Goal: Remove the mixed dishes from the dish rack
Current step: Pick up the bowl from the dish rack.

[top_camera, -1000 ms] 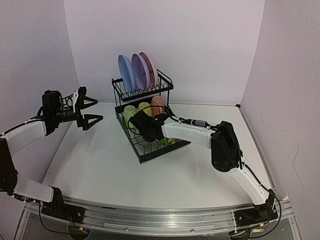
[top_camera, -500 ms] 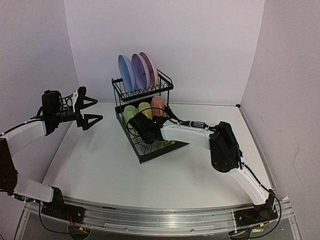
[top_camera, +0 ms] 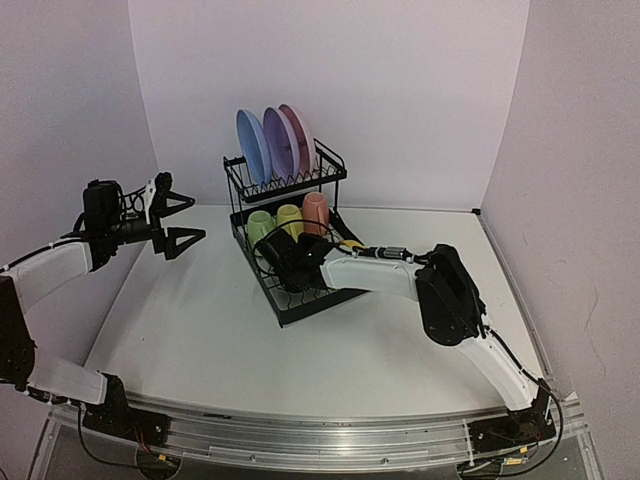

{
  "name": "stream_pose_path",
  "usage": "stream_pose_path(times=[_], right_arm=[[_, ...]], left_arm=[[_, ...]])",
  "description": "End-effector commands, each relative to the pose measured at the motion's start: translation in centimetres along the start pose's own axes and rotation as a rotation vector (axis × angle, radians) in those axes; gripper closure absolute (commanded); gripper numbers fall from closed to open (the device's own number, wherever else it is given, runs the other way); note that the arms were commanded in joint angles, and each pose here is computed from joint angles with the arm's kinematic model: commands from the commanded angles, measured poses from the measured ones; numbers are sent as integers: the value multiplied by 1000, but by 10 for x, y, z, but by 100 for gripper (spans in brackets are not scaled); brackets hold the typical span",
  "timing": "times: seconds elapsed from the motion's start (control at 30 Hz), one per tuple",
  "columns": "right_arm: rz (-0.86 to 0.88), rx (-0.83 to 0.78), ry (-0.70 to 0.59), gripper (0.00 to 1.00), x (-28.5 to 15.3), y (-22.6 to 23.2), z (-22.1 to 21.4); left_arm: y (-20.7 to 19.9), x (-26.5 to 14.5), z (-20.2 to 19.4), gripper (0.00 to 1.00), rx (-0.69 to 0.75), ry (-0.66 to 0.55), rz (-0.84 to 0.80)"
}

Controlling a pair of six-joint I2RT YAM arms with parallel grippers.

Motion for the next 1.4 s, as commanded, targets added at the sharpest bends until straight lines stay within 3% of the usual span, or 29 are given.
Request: stream_pose_path(times=[0.0,0.37,0.9,1.37], right_arm=[[-94,179,-76,100,-12,-66,17],[-117,170,-97,100,-20,-76,17],[48,301,-184,100,-45,-82,11],[384,785,-135,100,-58,-138,-41]], left_arm=[[5,-3,10,0,50,-21,20],[6,-3,10,0,53,-23,20],[6,-2,9,0,52,-21,18],[4,-3,8,0,53,-19,19]])
Point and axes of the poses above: each gripper's point midway between its finger pads, its own x axis out along the fingers, its own y axis along the line the jaws close on, z = x × y, the point moved 7 cm from there along -x, back along the fingers, and after that the axes turned 8 degrees about x, right-handed, at the moved point
